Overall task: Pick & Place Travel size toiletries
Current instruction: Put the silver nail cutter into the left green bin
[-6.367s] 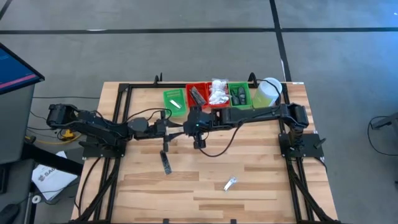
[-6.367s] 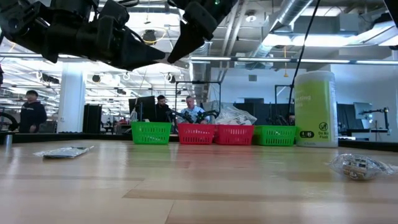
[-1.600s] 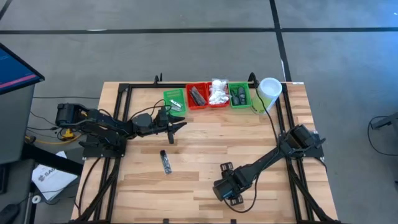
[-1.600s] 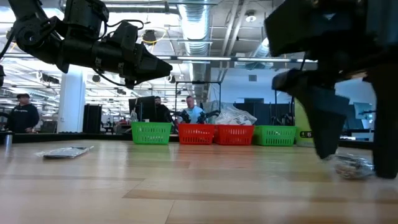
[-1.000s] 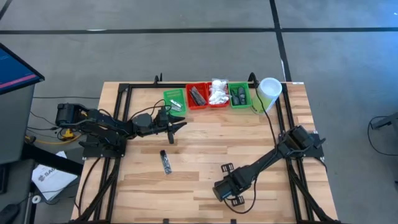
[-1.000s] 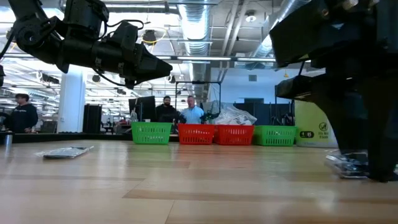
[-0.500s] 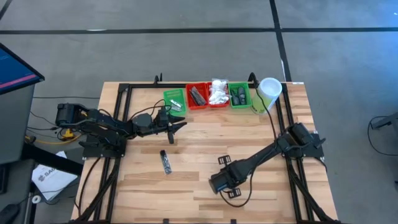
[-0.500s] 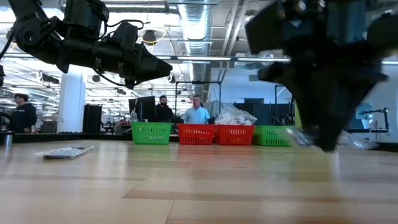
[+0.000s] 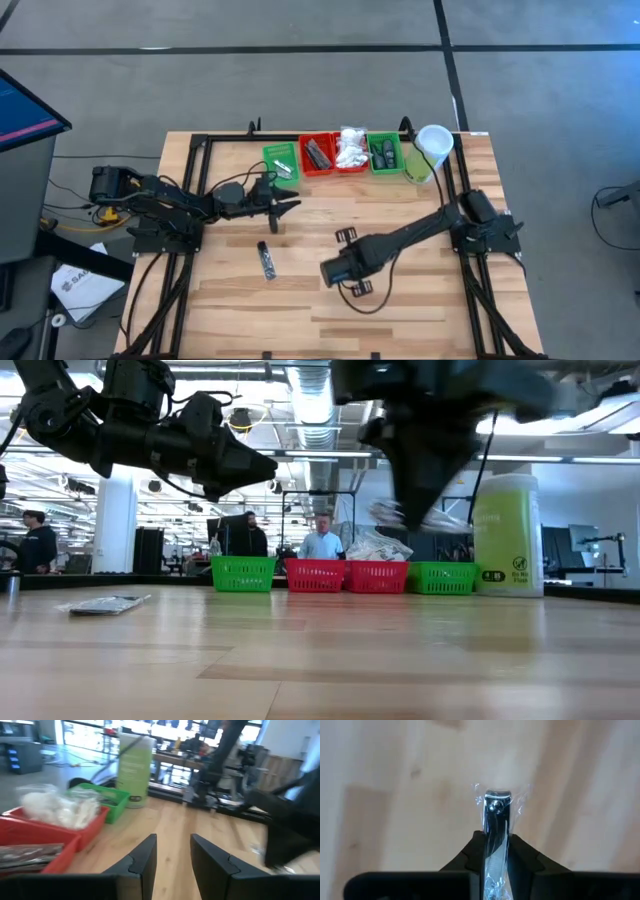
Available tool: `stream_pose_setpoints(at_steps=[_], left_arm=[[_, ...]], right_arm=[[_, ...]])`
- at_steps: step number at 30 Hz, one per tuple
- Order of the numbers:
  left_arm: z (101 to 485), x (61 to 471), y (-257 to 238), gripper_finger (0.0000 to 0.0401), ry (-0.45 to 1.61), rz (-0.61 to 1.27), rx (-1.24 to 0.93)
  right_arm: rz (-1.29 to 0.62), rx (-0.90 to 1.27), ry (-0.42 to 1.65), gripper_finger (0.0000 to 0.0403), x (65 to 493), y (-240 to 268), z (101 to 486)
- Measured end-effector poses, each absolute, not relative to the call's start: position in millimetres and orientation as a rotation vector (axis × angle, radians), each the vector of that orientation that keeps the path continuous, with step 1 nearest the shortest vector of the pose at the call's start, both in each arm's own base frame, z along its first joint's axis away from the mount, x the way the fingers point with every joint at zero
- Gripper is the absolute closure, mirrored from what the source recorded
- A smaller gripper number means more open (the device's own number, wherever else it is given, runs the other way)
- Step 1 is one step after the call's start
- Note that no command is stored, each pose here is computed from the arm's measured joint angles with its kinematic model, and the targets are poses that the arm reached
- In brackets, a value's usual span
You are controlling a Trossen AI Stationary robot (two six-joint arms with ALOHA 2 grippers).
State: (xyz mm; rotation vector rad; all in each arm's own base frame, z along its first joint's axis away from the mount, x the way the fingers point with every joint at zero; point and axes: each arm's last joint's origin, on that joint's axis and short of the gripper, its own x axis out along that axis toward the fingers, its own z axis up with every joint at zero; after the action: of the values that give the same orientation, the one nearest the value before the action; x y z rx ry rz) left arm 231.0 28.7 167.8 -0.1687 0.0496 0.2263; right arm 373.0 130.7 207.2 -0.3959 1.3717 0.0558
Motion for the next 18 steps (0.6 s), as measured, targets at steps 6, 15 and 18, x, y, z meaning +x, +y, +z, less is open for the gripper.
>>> stream_pose_setpoints(at_steps=[6,15,18], left_arm=[[167.9,231.5,25.6,0.0293,0.059,0.122,-0.146],[168.7,231.7,21.7,0.0293,0.06,-0.018,-0.074],[168.7,231.7,21.7,0.0293,0.06,-0.019,-0.064]], right_arm=[[-0.075,-0.407,1.332,0.0361,386.6,103.8,224.7],[-0.122,-0.402,1.249,0.0361,403.8,76.3,250.3],[-0.126,-0.404,1.222,0.036,408.0,69.3,256.7]])
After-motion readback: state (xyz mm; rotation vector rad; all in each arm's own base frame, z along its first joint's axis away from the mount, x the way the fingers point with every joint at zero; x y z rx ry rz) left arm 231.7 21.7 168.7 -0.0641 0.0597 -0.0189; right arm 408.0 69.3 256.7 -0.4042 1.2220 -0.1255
